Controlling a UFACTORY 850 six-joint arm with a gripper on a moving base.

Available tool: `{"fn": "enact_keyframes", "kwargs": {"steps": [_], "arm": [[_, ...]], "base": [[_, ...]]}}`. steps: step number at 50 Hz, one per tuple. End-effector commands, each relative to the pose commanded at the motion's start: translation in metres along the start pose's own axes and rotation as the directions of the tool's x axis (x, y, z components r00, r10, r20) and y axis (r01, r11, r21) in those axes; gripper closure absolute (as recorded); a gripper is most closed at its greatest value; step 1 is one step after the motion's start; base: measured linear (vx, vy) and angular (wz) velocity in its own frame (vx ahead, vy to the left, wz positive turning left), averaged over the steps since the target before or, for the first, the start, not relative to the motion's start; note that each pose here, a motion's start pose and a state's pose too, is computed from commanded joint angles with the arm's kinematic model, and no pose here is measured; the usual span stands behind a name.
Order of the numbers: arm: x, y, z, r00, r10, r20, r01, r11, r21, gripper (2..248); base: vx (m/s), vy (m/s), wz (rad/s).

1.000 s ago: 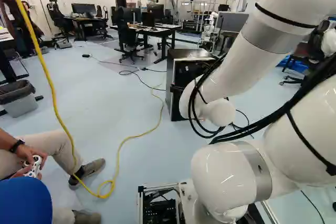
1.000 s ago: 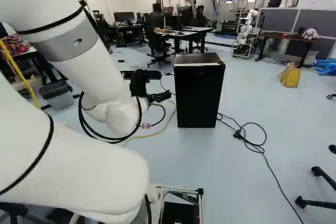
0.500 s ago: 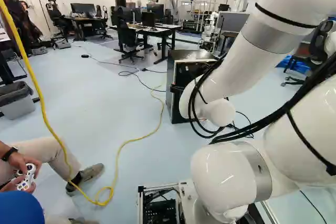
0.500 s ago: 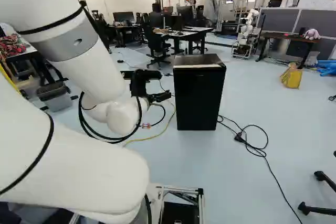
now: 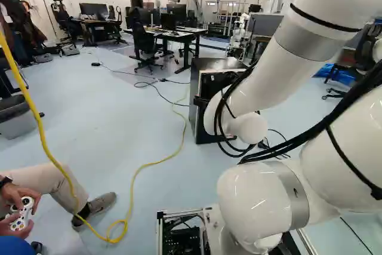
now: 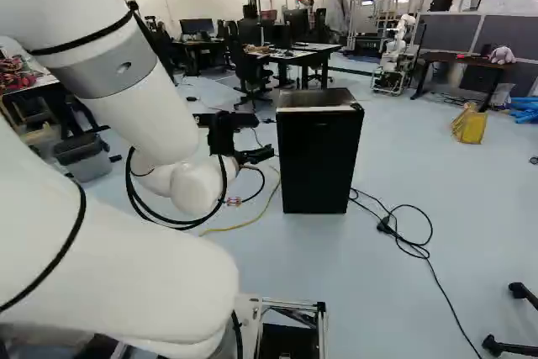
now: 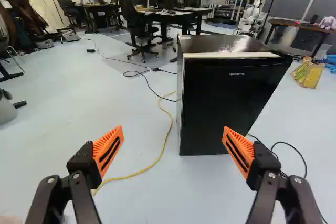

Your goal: Grab a drink from the fridge

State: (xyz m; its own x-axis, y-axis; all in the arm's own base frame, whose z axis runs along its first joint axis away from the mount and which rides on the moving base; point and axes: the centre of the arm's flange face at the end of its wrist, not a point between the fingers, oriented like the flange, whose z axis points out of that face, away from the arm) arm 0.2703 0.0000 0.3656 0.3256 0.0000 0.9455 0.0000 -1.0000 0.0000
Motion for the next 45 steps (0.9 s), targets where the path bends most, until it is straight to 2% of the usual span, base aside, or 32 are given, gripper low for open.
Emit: {"fn": "enact_keyframes", "kwargs": {"steps": [20, 45], "arm": [[0.0000, 0.0000, 0.0000, 1.000, 0.000, 0.000, 0.000, 1.000, 0.000, 3], [0.0000, 0.0000, 0.0000, 1.000, 0.000, 0.000, 0.000, 1.000, 0.000, 3]], "base": [[0.091, -0.002, -0.004], [0.095, -0.027, -0.142]]}}
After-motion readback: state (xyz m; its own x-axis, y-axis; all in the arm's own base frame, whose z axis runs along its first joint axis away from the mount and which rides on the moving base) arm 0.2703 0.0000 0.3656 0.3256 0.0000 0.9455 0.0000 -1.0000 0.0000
